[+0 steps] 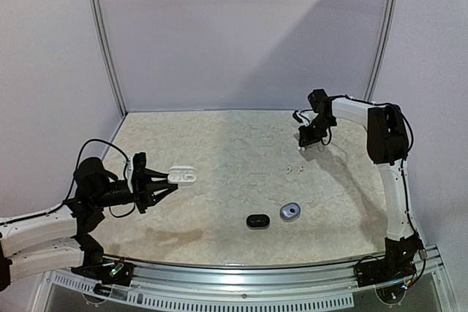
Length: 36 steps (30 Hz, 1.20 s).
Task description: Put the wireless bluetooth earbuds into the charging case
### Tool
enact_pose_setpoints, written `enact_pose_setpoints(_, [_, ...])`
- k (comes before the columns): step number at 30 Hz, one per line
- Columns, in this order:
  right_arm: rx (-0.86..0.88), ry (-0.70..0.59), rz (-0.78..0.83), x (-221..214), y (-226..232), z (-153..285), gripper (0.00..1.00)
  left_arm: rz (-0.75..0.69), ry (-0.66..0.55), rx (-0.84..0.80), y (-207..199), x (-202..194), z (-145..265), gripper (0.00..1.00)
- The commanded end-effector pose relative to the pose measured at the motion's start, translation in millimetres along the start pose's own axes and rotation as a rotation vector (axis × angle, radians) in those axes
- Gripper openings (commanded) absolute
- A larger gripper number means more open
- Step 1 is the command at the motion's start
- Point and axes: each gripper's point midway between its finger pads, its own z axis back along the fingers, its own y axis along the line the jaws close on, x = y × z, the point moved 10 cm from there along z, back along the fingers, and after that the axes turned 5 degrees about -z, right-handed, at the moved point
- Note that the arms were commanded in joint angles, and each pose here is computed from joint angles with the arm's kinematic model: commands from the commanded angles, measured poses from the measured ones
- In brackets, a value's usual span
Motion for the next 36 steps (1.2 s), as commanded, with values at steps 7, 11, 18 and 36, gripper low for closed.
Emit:
enact_pose_setpoints(7, [0.096,0.086,-0.01,-27,14,21,0.18,-0.031,-0.001,-0.003,-1,2,0,0.0])
enact_pose_setpoints(11, [0.096,0.095,-0.011,-31,15,25,0.19,-0.032,0.0,-0.007,-2,2,1,0.0])
enact_pose_setpoints(18, [0.041,0.121,0.0,-39,12,29,0.19,-0.037,-0.002,-0.008,-3,2,1,0.0])
enact_pose_setpoints(36, [-0.091,0.181,-0.11,-61,8,49,0.21,-0.045,-0.003,-0.014,-5,0,3,0.0])
